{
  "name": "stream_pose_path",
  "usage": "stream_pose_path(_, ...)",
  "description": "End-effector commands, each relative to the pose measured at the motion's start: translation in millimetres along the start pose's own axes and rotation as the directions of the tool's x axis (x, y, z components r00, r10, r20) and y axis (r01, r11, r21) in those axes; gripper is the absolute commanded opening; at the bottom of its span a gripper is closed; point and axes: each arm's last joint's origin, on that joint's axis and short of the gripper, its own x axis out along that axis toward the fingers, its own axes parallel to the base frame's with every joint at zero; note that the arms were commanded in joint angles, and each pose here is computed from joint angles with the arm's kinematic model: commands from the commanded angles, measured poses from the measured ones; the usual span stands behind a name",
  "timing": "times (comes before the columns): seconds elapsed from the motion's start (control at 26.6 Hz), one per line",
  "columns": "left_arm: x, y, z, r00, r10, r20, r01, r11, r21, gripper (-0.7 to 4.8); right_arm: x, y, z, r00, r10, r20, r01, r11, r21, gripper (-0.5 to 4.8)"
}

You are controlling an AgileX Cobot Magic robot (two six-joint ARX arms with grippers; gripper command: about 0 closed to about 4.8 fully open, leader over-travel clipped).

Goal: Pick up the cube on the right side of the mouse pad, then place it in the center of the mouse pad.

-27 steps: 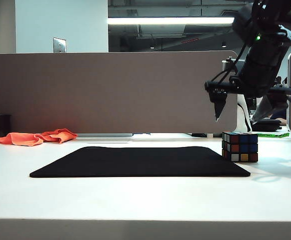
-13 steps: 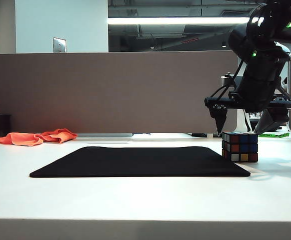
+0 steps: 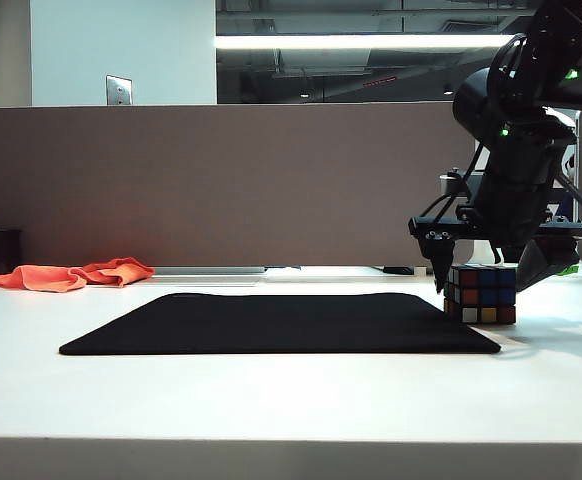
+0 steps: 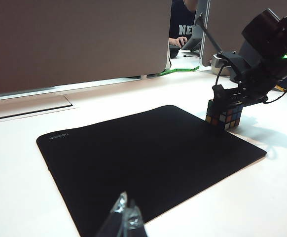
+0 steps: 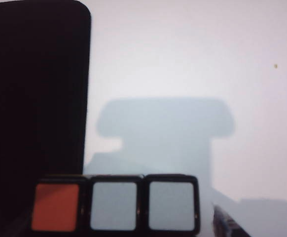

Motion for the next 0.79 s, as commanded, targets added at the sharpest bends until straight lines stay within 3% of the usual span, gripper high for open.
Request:
stream_pose_path(0.04, 0.0, -0.3, 1.6, 1.000, -0.005, 0.007, 0.005, 1.000, 0.002, -0.06, 1.3, 0.0, 0.6, 1.000, -0.002, 0.003, 0.002, 1.000, 0.004, 4.79)
stream_pose_path(0.3, 0.0, -0.3, 1.6, 1.000, -0.005, 0.007, 0.005, 1.000, 0.002, -0.06, 1.3, -0.1, 0.9, 1.000, -0.004, 0.006, 0.004, 1.000, 0.005, 4.56)
stream_pose_path(0.38, 0.0, -0.3, 1.6, 1.000, -0.005, 0.007, 0.005, 1.000, 0.002, -0.06, 1.3, 0.0, 1.0, 1.000, -0.004, 0.008, 0.004, 1.000, 0.005, 4.11)
stream_pose_path(0.71, 0.0, -0.3, 1.6, 1.000, -0.005, 0.007, 0.005, 1.000, 0.002, -0.06, 1.3, 0.0, 1.0, 1.000, -0.004, 0.008, 0.004, 1.000, 0.005, 3.54)
stream_pose_path(0.79, 0.0, -0.3, 1.6, 1.000, -0.005, 0.007, 0.005, 1.000, 0.002, -0.06, 1.3, 0.0, 1.0, 1.000, -0.004, 0.008, 0.004, 1.000, 0.005, 3.12)
